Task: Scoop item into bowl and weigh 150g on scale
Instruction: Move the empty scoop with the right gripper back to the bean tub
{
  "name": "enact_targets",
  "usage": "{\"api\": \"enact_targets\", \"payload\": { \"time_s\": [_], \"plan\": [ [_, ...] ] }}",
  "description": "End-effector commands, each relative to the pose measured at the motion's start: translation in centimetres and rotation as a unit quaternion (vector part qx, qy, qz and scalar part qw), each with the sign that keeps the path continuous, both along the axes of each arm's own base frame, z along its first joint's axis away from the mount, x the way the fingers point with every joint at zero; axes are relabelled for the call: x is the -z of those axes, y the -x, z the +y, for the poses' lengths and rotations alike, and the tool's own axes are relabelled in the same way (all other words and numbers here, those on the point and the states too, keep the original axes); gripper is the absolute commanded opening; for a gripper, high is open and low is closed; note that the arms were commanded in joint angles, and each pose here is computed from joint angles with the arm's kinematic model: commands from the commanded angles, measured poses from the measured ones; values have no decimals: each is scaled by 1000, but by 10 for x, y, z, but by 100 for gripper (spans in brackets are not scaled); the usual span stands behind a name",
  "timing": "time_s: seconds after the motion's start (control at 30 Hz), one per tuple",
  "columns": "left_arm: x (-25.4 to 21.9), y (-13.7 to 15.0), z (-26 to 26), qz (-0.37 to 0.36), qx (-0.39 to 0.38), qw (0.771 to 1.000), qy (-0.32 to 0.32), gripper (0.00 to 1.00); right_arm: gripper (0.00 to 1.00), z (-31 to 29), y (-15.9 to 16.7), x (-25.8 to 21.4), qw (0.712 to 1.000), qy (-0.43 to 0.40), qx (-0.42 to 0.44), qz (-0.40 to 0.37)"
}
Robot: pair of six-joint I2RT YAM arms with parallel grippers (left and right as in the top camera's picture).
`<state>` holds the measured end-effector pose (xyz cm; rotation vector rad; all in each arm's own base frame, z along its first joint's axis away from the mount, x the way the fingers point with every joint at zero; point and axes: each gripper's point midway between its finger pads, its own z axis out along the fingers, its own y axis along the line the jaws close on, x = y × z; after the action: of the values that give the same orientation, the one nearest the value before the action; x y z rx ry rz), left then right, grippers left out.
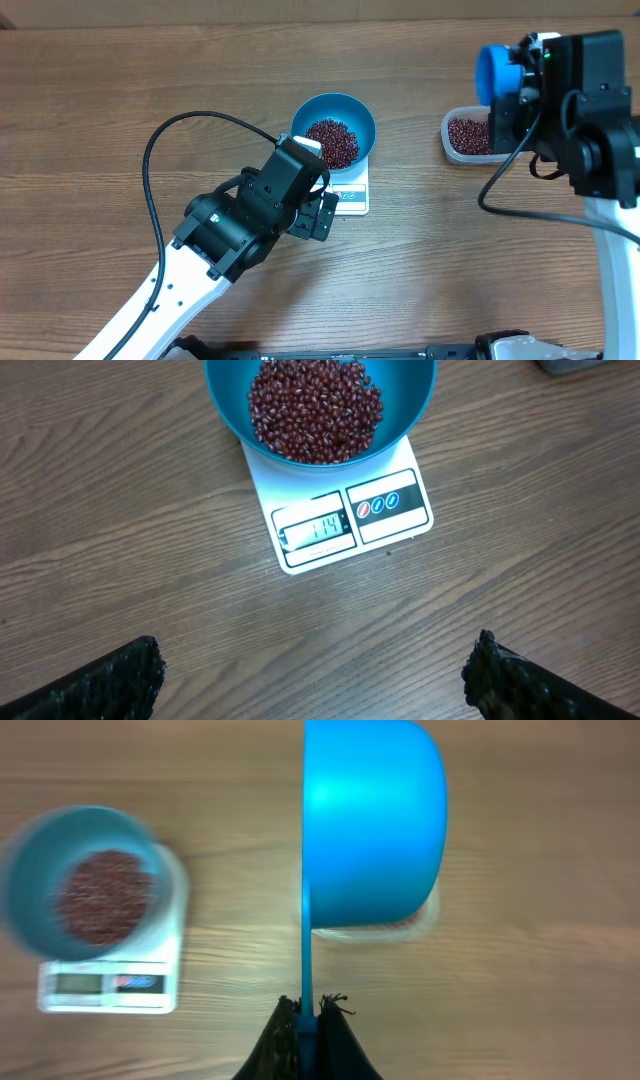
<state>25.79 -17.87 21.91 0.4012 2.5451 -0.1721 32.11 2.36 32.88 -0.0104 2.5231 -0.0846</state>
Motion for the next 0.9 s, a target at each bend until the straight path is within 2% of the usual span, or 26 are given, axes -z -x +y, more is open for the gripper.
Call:
{"api": "enact_targets", "payload": {
  "time_s": [0.0, 0.37, 0.87],
  "plan": [
    [-6, -1, 1, -7, -3, 1000, 8, 100, 4, -34, -5, 24, 992, 65, 99, 32],
    [-6, -1, 1, -7, -3, 1000, 8, 100, 4, -43, -26, 124, 967, 129, 123, 180],
    [-6, -1, 1, -7, -3, 1000, 8, 100, 4, -39, -48, 171, 958, 139, 117, 222]
  ]
}}
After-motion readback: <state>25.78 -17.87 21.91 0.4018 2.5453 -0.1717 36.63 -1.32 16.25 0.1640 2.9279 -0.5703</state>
